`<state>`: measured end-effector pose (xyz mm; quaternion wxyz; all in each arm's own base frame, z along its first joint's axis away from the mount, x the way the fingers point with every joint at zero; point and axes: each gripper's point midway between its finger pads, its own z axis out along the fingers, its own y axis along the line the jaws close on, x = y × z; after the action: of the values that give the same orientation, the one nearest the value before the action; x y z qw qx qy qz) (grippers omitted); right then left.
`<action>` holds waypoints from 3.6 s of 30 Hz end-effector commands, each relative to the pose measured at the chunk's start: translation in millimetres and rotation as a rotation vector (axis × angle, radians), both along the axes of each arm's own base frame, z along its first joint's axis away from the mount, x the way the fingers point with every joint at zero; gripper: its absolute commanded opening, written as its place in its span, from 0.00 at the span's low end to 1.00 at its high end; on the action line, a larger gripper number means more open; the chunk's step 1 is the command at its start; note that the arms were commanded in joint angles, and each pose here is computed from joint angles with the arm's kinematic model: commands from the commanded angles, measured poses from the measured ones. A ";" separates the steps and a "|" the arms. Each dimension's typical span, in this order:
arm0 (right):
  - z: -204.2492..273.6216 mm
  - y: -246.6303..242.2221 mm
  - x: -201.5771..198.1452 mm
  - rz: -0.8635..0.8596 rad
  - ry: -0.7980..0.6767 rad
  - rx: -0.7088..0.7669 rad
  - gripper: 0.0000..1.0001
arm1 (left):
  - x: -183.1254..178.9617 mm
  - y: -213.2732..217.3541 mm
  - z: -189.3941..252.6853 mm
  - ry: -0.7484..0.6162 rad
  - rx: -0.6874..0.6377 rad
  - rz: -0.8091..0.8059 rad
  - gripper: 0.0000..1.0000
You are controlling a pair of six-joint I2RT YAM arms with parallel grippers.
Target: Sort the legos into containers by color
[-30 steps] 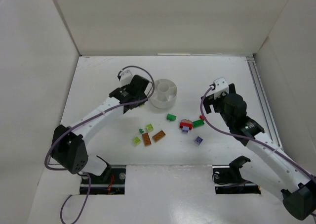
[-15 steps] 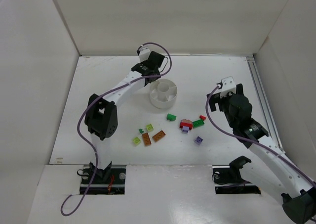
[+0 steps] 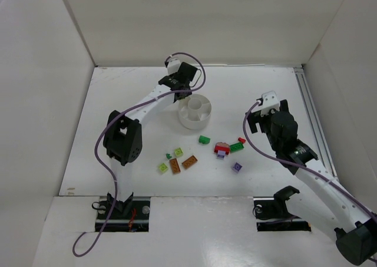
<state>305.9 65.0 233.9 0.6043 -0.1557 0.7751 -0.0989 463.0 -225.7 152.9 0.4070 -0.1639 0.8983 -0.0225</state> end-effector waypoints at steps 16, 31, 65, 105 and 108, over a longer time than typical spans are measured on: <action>13.6 -4.7 -1.9 -0.014 -0.052 0.020 1.00 | -26.2 -21.4 7.1 0.021 -0.068 -0.106 0.47; 24.9 63.0 -6.4 0.350 -0.068 -0.022 1.00 | -65.7 2.5 65.5 -0.106 -0.153 -0.126 0.98; -142.1 363.4 -44.0 0.612 0.456 0.172 0.86 | -241.7 125.5 18.8 -0.042 -0.323 0.149 1.00; -67.6 337.7 0.1 0.581 0.245 -0.025 0.28 | -249.0 125.8 15.9 -0.095 -0.397 0.137 1.00; -39.7 330.3 28.9 0.622 0.198 -0.019 0.28 | -242.6 123.5 15.8 -0.095 -0.387 0.144 1.00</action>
<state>291.2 399.5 113.9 0.4479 -0.4016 0.7935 0.0922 209.2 -98.1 164.3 0.3979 -0.2985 0.8512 -0.1672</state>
